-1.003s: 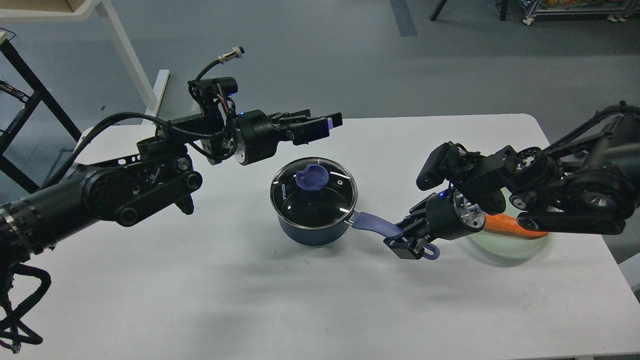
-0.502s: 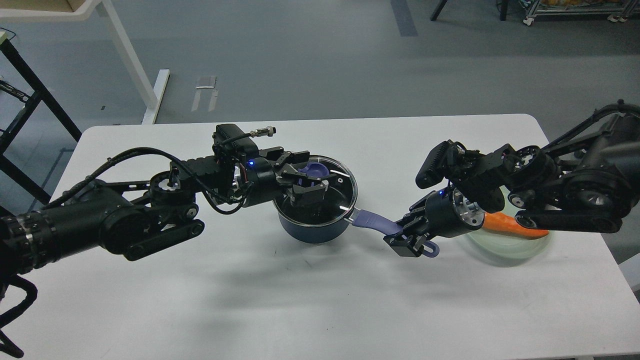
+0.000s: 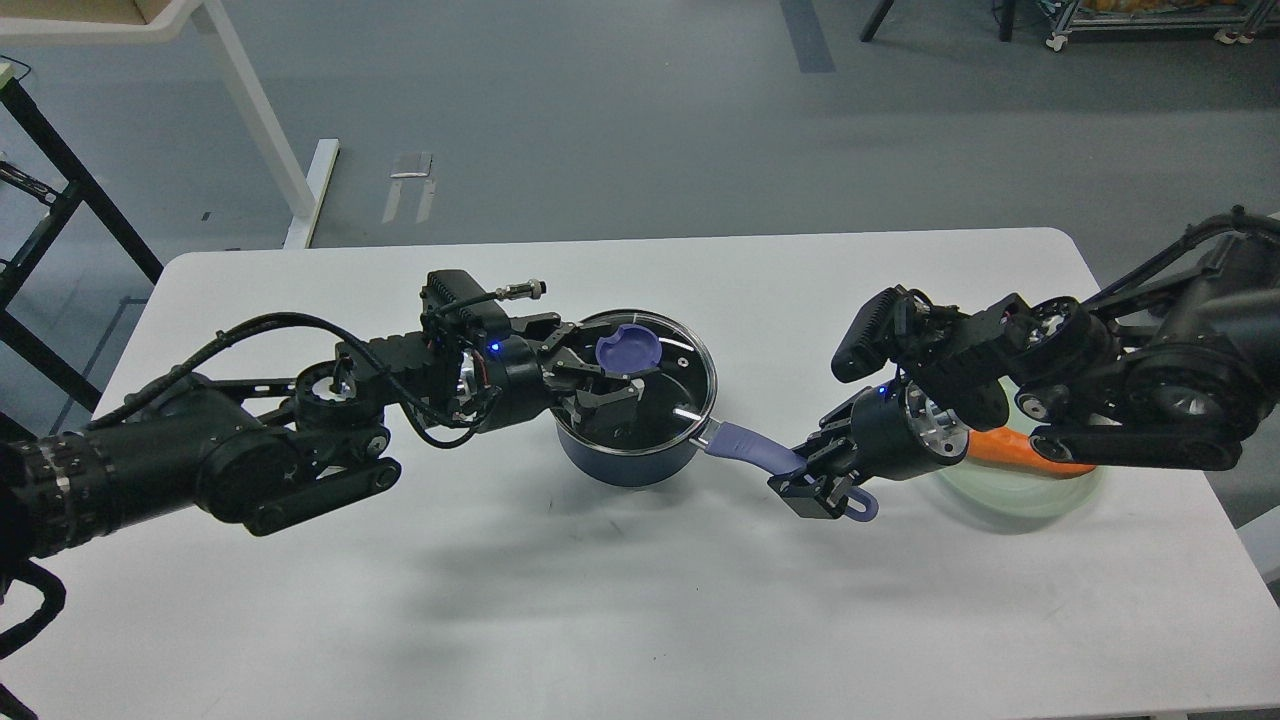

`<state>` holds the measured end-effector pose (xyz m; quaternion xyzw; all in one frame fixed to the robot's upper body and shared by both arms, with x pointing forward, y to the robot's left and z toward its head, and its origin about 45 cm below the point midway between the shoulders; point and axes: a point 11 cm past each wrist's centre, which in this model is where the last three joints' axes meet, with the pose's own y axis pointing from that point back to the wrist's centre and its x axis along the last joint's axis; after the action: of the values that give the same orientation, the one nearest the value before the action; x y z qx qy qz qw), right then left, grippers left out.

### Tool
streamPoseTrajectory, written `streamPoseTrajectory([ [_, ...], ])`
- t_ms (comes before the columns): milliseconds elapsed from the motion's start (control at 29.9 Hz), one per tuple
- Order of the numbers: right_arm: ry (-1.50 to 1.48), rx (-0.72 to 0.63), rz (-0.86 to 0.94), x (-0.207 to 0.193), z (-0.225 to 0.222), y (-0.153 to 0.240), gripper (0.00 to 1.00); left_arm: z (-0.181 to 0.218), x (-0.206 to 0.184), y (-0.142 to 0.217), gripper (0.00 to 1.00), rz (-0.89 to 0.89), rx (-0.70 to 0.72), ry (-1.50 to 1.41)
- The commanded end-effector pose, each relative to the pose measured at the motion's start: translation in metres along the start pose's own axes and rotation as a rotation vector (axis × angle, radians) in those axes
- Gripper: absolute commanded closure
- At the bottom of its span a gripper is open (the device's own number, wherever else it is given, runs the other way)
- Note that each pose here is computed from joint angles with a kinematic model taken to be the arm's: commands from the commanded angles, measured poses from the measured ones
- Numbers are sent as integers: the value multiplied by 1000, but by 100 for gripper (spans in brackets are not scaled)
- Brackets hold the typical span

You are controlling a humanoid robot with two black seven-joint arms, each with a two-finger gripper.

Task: Open pot lid
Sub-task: 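Close the left gripper on the purple lid knob, then lift the glass lid off the pot and carry it away with left gripper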

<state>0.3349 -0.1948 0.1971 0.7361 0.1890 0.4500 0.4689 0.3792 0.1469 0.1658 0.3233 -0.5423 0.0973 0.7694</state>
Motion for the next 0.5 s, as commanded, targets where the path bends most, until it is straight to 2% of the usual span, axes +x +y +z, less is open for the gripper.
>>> streamPoseTrajectory([
  [0, 0, 1, 0, 0, 0, 0, 77, -1, 3, 0, 32, 7, 1, -9],
  [134, 0, 1, 0, 0, 0, 0, 77, -1, 4, 0, 48, 12, 0, -11],
  [268, 0, 1, 0, 0, 0, 0, 77, -1, 7, 1, 58, 31, -2, -16],
  [468, 0, -4, -2, 1, 1, 1, 77, 0, 11, 3, 60, 43, -21, -12],
])
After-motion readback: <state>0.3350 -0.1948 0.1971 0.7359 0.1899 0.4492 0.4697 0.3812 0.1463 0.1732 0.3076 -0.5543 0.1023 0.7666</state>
